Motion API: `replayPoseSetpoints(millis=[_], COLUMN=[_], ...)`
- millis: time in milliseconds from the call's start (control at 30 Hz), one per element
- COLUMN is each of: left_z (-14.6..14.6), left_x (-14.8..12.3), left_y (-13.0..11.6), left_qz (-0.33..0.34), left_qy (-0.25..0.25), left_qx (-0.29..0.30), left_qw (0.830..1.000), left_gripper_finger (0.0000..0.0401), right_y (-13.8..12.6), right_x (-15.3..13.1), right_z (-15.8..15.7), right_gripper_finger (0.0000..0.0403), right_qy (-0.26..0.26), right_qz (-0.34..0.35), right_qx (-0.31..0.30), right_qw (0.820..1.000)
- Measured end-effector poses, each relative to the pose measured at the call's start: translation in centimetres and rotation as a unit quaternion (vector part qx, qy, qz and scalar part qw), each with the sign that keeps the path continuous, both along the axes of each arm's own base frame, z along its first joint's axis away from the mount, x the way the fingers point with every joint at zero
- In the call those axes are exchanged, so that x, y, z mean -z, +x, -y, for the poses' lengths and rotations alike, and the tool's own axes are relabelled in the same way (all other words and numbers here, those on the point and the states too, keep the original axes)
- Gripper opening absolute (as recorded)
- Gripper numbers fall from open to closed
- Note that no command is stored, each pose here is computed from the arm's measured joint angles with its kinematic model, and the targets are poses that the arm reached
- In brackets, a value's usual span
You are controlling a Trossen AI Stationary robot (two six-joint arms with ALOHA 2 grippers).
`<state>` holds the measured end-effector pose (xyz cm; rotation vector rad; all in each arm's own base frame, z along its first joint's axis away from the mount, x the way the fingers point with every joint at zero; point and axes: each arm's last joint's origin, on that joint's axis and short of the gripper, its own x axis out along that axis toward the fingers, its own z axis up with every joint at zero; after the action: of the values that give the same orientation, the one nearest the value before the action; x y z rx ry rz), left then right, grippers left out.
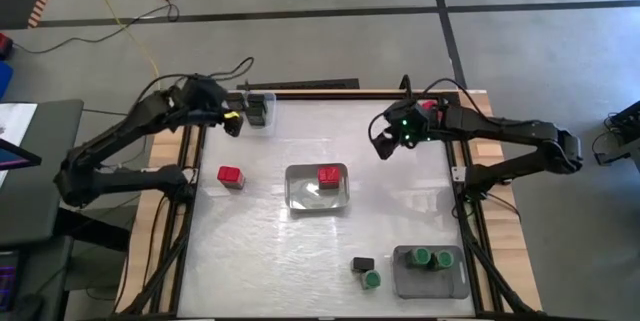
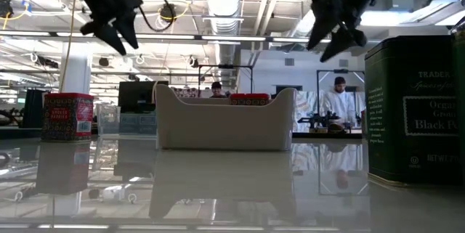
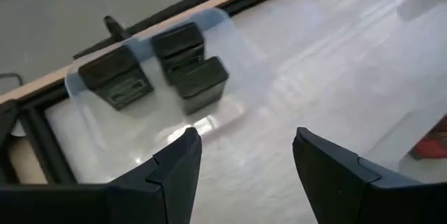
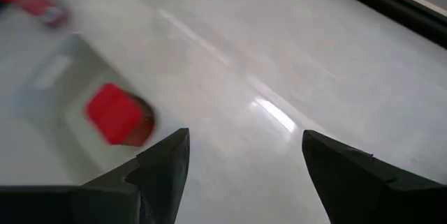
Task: Sort spices by type
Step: Put the bottom green seasoning bottle into the black bin
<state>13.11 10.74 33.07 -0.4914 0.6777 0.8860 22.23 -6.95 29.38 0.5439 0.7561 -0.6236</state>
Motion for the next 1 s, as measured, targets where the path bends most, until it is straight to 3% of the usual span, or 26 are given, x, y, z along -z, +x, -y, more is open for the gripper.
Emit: replayPoseSetpoints(millis=[333,667,1000], left_z=[5.3,9.2,12.1], left_x=[-0.3,1.1,2.5], left_y=[2.7,5.6,7.3], left_qz=[0.043,0.053,0.045], left_qy=[0.019,-0.001,-0.028], left_qx=[0.002,0.01,0.037], left_qw=[0.999,0.999,0.998], left_gripper_finger=[0.0217,0.0217,0.0217], right_y=[-2.9,-4.6,-2.9], right_x=[0.9,0.4,0.2], right_z=[3.6,5.8,3.9], right_gripper_finger=[0.0303,0.0303,0.0303], right_qy=[0.031,0.022,0.001], right_qz=[-0.075,-0.102,-0.089], right_qx=[0.081,0.08,0.017], right_qw=[0.993,0.991,0.996])
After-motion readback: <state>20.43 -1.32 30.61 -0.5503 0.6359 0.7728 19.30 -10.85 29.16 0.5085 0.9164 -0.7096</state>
